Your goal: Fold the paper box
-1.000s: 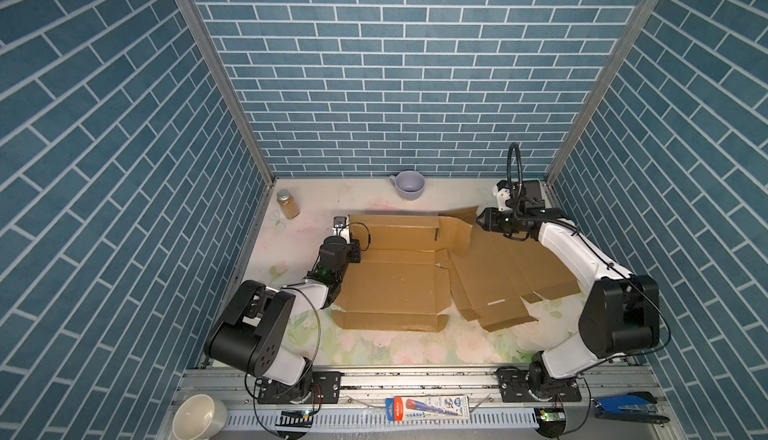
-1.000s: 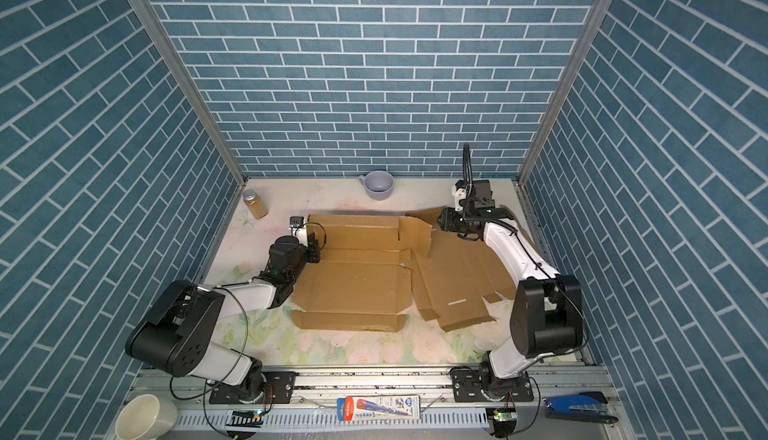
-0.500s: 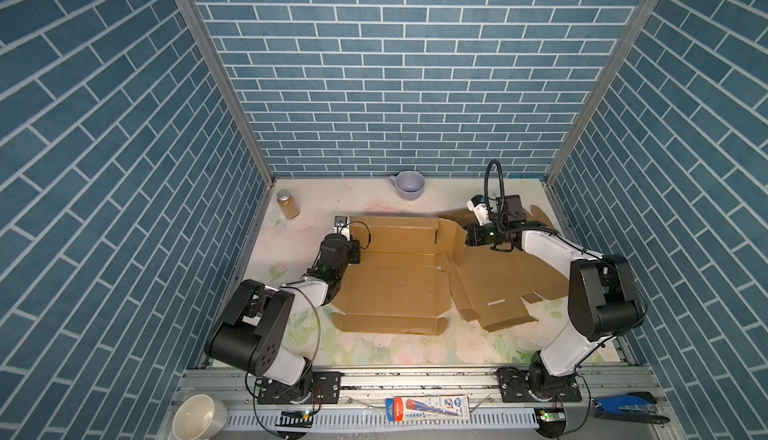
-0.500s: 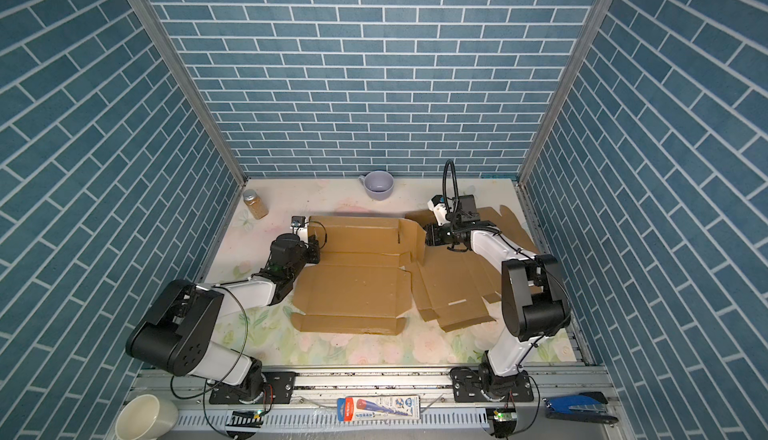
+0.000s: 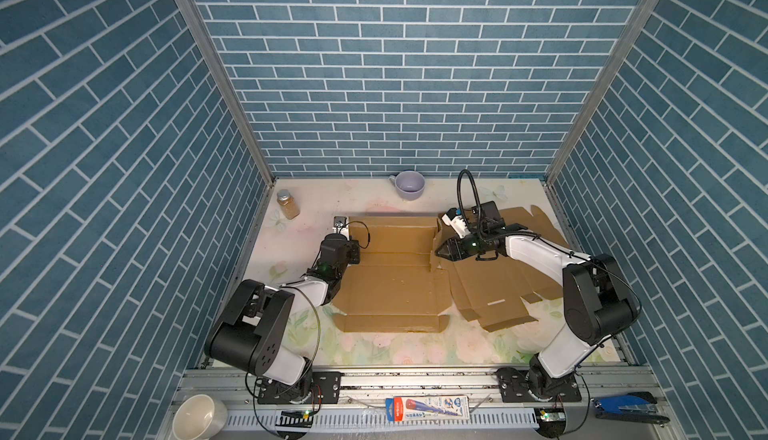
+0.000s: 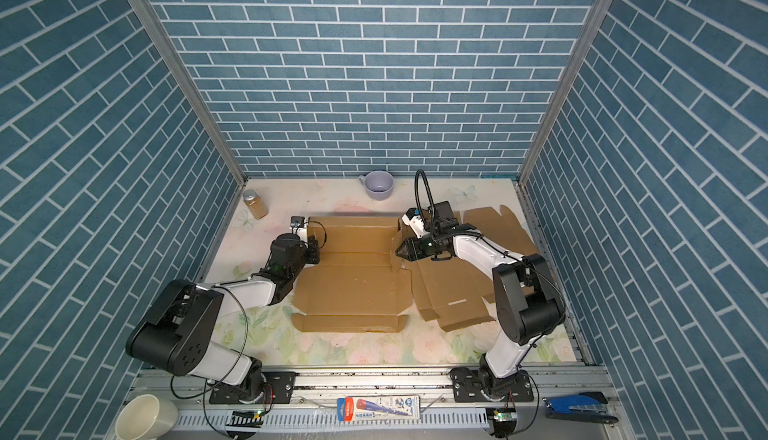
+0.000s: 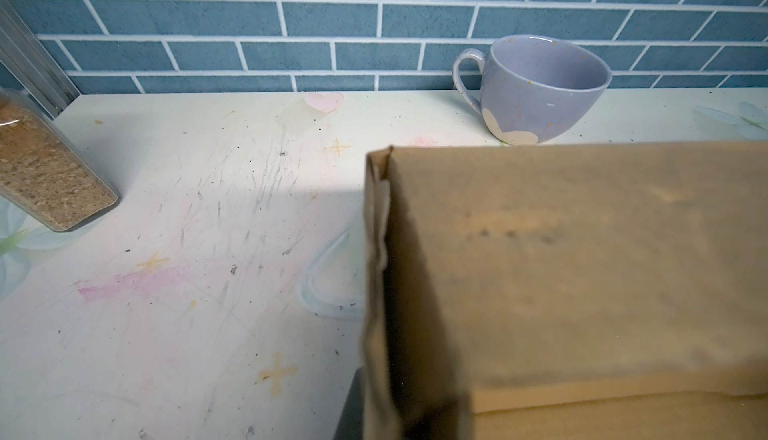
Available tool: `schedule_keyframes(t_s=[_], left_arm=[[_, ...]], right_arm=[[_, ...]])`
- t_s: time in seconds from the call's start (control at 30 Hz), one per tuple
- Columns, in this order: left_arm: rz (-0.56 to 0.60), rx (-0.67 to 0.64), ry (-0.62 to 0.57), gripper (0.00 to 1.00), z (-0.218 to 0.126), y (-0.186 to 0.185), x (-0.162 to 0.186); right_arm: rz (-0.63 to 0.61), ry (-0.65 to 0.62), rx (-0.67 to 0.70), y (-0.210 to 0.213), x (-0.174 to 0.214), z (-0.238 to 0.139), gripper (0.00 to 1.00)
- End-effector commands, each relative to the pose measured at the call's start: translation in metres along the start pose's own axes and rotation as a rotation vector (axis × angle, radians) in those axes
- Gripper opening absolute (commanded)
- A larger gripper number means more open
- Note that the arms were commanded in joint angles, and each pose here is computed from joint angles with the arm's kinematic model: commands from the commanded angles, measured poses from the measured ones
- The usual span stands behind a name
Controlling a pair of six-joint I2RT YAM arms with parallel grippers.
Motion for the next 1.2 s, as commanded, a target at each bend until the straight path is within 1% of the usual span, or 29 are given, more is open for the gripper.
schedule_keyframes(t_s=[0.0, 0.07, 0.17, 0.27, 0.4, 0.47, 0.53, 0.57, 0.63, 0.7, 0.8, 0.83, 0.9, 0.97, 1.1, 1.13, 1.17], left_arm=[[-0.022, 0.000, -0.014, 0.02, 0.000, 0.001, -0.002], [-0.023, 0.001, -0.016, 0.02, 0.001, 0.001, -0.002], [-0.022, 0.009, -0.013, 0.02, 0.002, 0.000, -0.001], [-0.022, 0.021, -0.008, 0.02, 0.004, -0.002, 0.000], [-0.025, 0.031, -0.006, 0.02, 0.005, -0.003, 0.000], [-0.021, 0.031, -0.001, 0.02, 0.006, -0.003, 0.000], [-0.019, 0.030, 0.002, 0.02, 0.005, -0.003, 0.001], [-0.020, 0.029, 0.002, 0.02, 0.005, -0.003, 0.000], [-0.029, 0.021, 0.004, 0.02, 0.005, -0.002, 0.001], [-0.048, 0.011, 0.004, 0.01, 0.004, -0.001, 0.000], [-0.071, -0.011, 0.003, 0.00, 0.004, -0.001, 0.002], [-0.073, -0.018, 0.005, 0.00, 0.004, -0.001, 0.003], [-0.079, -0.025, 0.009, 0.00, 0.005, -0.001, 0.004], [-0.082, -0.020, 0.005, 0.00, 0.006, -0.003, 0.003], [-0.082, -0.015, 0.006, 0.00, 0.008, -0.004, 0.003], [-0.079, -0.014, 0.008, 0.00, 0.008, -0.005, 0.004], [-0.076, -0.016, 0.011, 0.00, 0.008, -0.005, 0.005]], right_arm=[[-0.058, -0.070, -0.025, 0.007, 0.003, 0.000, 0.59], [-0.094, -0.120, 0.007, 0.003, 0.002, 0.007, 0.61], [-0.126, -0.219, 0.109, -0.009, -0.008, 0.014, 0.61], [-0.168, -0.303, 0.124, -0.008, -0.018, 0.023, 0.62], [-0.219, -0.372, 0.143, -0.003, -0.026, 0.044, 0.62], [-0.225, -0.411, 0.194, -0.004, -0.028, 0.053, 0.59], [-0.204, -0.455, 0.251, -0.010, -0.029, 0.059, 0.54], [-0.187, -0.485, 0.290, -0.012, -0.030, 0.060, 0.50], [-0.170, -0.559, 0.378, -0.014, -0.029, 0.060, 0.41], [-0.129, -0.636, 0.530, -0.016, -0.029, 0.058, 0.26], [-0.085, -0.661, 0.682, -0.014, -0.028, 0.059, 0.14], [-0.085, -0.659, 0.698, -0.012, -0.026, 0.062, 0.13], [-0.071, -0.678, 0.741, -0.009, -0.023, 0.065, 0.06], [-0.050, -0.675, 0.750, -0.006, -0.021, 0.070, 0.00], [-0.038, -0.654, 0.702, -0.001, -0.020, 0.074, 0.01], [-0.039, -0.641, 0.687, 0.002, -0.021, 0.072, 0.07], [-0.045, -0.625, 0.652, 0.007, -0.022, 0.071, 0.16]])
Point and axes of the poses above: each gripper's point midway between its finger pads, its own z axis out along the fingers, its own y axis along the line the jaws close on, x = y × z, the point moved 7 cm from there along -z, back along the fingers, and after that the axes turned 15 degrees about z, right-handed, at the moved point
